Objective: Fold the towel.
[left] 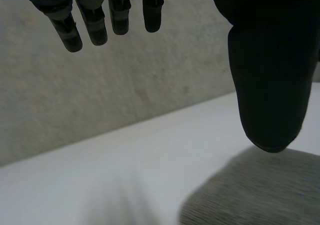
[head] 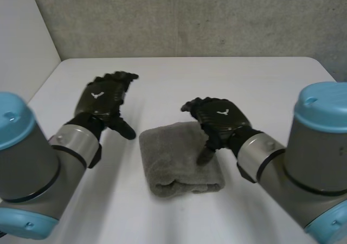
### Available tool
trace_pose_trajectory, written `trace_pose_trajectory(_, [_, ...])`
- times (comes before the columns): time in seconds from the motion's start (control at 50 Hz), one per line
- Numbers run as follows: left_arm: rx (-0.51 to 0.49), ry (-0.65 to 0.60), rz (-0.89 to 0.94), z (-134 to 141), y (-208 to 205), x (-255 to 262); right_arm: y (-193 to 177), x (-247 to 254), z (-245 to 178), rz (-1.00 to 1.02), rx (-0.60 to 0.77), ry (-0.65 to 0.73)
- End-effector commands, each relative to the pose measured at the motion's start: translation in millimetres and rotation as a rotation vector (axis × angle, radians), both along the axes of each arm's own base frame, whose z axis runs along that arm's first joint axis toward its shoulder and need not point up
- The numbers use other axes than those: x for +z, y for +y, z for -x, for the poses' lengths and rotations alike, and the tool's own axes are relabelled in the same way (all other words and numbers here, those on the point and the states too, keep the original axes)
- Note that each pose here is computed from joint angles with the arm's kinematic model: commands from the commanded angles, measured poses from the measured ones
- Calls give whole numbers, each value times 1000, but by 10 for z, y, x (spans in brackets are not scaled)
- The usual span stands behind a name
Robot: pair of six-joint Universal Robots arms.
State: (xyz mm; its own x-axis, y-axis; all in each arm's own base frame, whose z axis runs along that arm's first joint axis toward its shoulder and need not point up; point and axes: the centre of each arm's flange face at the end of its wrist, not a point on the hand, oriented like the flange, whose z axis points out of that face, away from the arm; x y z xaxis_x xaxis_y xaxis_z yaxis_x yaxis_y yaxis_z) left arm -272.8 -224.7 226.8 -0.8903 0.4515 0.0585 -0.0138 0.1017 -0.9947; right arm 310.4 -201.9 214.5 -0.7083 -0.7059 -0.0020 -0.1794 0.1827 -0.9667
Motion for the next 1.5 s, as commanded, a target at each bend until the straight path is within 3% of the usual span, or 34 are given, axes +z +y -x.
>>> trace_pose_trajectory(0.02, [4,-51,-178,210,113,-246,-148,-151,81,-68,1,-10])
trace_pose_trajectory(0.14, [62,-124,-325,204,220,-596,-261,-428,10,-128,1,24])
trace_pose_trajectory(0.28, [55,-165,-365,201,294,-767,-322,-700,-27,-186,-1,82])
trace_pose_trajectory(0.52, [30,-167,-356,267,299,-824,-407,-777,137,-56,-90,280])
trace_pose_trajectory(0.88, [5,-156,-335,370,292,-945,-339,-728,149,-24,-85,265])
trace_pose_trajectory(1.06, [15,-49,-202,336,244,-330,-356,-225,176,84,-116,187])
trace_pose_trajectory(1.14, [19,45,-53,270,232,334,-351,222,228,196,-146,119])
trace_pose_trajectory(1.26, [69,-14,35,30,236,971,-479,859,550,342,-278,39])
trace_pose_trajectory(1.42, [157,-25,2,-246,167,1161,-536,1150,839,368,-419,34])
trace_pose_trajectory(1.5, [174,-15,15,-285,144,1207,-534,1174,858,357,-426,42])
